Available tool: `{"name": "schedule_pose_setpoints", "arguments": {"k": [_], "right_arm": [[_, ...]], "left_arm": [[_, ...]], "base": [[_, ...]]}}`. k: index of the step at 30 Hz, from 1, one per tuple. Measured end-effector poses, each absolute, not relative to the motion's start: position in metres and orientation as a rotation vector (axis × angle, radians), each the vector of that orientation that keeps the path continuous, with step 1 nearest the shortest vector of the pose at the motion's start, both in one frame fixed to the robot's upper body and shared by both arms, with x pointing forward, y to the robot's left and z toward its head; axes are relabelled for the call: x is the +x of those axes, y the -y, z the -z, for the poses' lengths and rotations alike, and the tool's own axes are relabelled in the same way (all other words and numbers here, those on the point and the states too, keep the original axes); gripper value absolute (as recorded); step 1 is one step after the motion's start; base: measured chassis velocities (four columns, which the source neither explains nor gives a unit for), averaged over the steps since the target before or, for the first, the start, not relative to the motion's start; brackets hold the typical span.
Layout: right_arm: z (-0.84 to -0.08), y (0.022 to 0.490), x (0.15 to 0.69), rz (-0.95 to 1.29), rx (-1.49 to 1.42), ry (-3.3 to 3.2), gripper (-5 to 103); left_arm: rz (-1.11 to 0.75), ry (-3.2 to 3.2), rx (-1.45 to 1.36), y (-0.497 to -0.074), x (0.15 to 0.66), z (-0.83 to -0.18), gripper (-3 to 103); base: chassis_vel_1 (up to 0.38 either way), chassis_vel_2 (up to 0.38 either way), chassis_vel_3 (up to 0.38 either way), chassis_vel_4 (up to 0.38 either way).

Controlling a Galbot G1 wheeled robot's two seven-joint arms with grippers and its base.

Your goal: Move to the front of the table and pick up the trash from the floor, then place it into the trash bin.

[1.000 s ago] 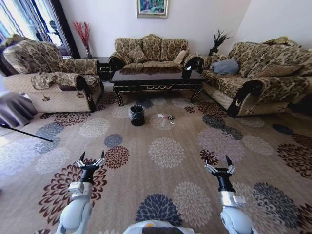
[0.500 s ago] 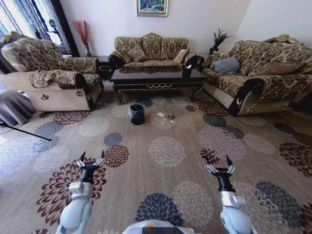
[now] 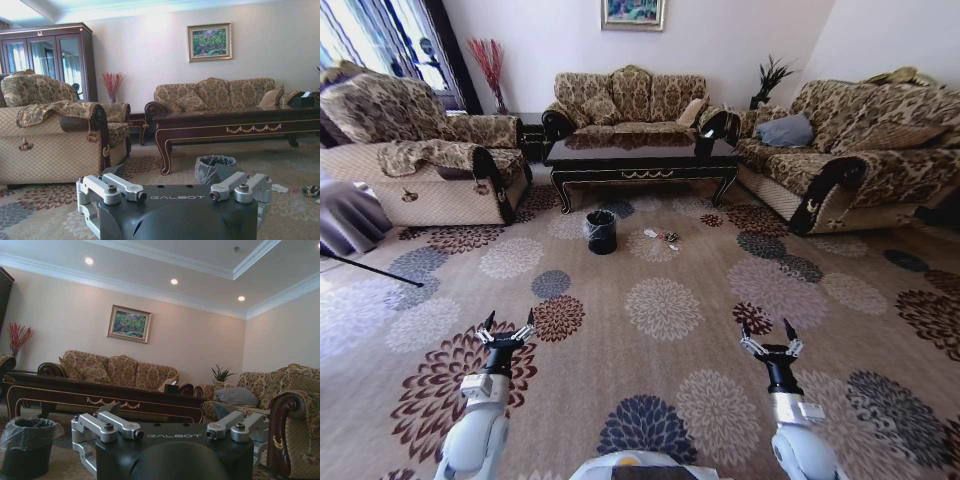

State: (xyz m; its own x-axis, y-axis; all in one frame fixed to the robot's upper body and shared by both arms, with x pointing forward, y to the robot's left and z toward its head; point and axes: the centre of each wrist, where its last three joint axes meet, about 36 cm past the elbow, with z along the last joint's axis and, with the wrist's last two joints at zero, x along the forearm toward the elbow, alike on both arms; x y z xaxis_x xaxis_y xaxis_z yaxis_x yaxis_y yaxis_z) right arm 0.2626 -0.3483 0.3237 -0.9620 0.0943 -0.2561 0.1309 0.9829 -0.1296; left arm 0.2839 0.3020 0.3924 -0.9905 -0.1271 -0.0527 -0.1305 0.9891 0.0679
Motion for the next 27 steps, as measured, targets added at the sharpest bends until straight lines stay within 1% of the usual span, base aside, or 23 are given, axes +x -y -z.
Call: {"name": "schedule_pose_setpoints", "arguments": {"k": [21,27], "right_arm": [[-0.325,0.348,0.262,0.19,0.171,-2.869,100],[-0.361,0.359,0.272,0.205,0.159,-2.807,100]], "left_arm": [[-0.116,-3.084,-0.192,-0.303,0.285,-0.393,100],[-0.11,-3.054,-0.191,-0.307,0.286,-0.41,100]], "base": [[0.0,0.0,0.0,0.0],[0.0,0.0,0.0,0.0]]}}
